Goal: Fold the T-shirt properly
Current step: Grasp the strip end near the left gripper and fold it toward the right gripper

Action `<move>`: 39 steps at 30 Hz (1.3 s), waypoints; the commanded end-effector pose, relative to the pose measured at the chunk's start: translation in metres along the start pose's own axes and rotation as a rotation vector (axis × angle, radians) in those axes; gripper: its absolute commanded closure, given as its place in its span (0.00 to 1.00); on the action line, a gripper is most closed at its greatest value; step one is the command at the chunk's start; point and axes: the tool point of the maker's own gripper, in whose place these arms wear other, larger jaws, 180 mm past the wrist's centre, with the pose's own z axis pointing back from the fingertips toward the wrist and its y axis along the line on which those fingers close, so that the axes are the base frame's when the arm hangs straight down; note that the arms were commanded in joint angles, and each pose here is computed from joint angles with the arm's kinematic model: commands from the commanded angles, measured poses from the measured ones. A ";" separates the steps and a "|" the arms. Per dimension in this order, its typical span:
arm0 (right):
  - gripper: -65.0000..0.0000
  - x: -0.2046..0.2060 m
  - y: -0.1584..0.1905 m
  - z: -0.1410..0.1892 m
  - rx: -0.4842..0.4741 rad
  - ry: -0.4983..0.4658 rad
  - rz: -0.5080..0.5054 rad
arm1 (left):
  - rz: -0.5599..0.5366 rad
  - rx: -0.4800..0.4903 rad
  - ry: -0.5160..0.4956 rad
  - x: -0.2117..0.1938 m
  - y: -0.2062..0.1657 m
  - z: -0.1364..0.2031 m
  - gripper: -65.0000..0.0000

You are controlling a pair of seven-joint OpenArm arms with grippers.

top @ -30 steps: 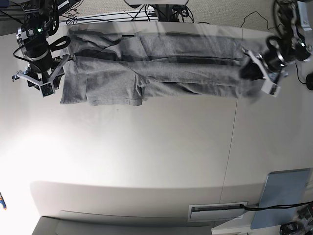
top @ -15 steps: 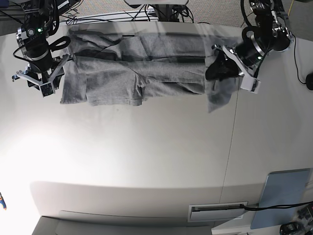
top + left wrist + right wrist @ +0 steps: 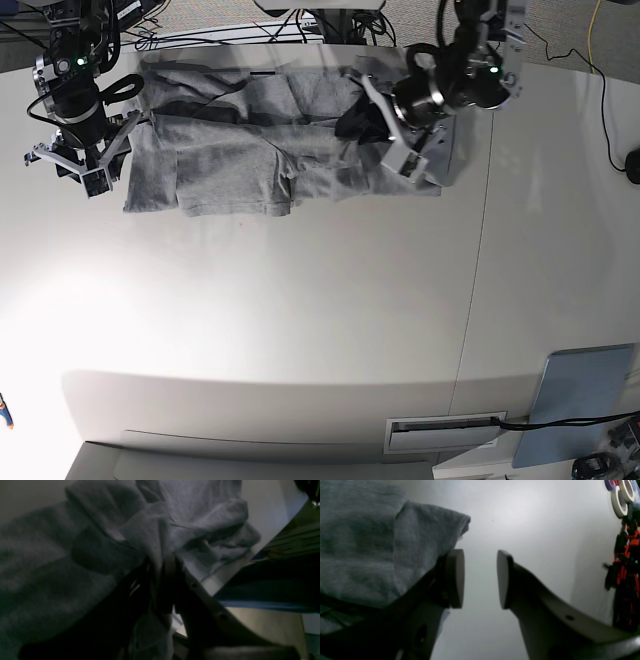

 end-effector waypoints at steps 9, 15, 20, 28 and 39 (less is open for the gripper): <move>0.66 0.008 -0.008 0.003 -0.023 -0.030 0.009 | -0.024 0.010 -0.062 0.015 -0.002 0.001 1.00; 0.66 0.008 -0.008 0.003 -0.023 -0.031 0.009 | -0.067 -0.099 -0.131 0.027 -0.022 0.003 0.41; 0.66 0.008 -0.008 0.003 -0.024 -0.030 0.010 | -0.067 -0.098 -0.147 0.030 -0.022 0.003 0.41; 0.66 0.013 -0.006 0.003 -0.015 -0.057 0.003 | -0.072 -0.039 -0.172 0.036 0.000 0.013 0.41; 0.66 0.009 -0.013 0.003 -0.040 -0.034 0.007 | -0.144 0.063 -0.023 -0.009 0.014 -0.018 0.85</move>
